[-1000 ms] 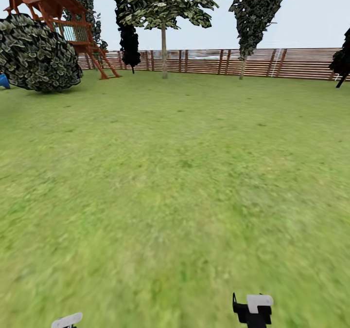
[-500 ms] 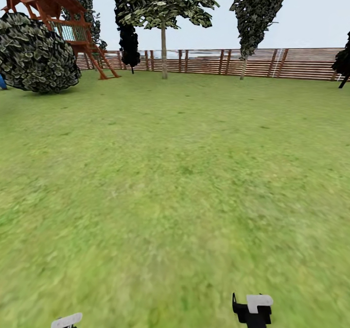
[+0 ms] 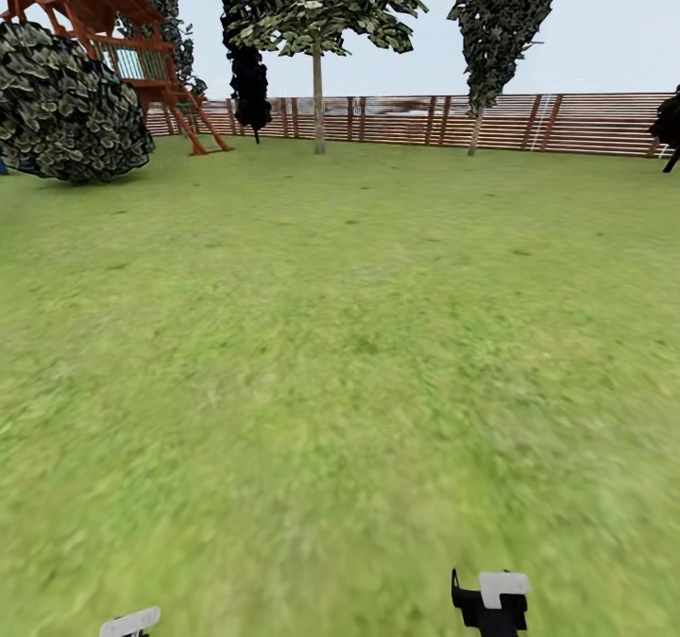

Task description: In the garden, pick up the pesticide atomizer on the floor and spray pesticide onto both trees until each tree trunk is fully covered.

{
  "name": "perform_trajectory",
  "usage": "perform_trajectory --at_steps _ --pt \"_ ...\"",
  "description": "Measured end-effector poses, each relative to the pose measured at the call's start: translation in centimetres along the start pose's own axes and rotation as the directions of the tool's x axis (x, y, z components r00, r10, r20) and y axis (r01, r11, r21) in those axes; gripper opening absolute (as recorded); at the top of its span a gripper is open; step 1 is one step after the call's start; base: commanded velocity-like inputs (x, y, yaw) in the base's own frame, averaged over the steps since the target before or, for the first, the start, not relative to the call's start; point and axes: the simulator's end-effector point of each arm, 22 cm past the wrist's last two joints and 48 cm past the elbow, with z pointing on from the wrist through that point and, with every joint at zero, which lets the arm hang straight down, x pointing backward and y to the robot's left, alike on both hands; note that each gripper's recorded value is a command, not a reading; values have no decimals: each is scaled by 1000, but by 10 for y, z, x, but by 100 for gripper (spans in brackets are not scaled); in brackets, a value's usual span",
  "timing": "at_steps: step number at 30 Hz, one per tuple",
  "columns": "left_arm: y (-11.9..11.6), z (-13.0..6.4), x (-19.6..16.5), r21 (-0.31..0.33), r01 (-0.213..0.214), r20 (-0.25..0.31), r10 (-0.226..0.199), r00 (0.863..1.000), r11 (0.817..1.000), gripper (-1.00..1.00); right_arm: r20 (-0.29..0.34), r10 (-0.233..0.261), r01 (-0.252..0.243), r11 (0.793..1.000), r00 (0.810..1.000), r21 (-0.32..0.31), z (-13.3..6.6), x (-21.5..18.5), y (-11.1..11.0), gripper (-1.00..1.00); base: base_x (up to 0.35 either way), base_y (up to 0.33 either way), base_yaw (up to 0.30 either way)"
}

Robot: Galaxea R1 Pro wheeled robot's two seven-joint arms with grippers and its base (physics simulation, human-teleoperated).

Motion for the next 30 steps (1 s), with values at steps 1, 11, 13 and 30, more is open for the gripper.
perform_trajectory --at_steps 1,11,13,30 --pt "0 0 0 0 0 0 0 1000 1000 -100 0 0 0 1000 1000 0 0 0 0 100 338 0 0" --pt "0 0 0 0 0 1 0 1000 1000 -100 0 0 0 1000 1000 0 0 0 0 100 338 0 0" --pt "0 0 0 0 0 1 0 1000 1000 -100 -1 0 0 1000 1000 0 0 0 0 100 338 0 0" --pt "0 0 -1 0 0 2 0 1000 1000 -100 -36 -11 11 1000 999 5 -6 16 -4 100 338 0 0"
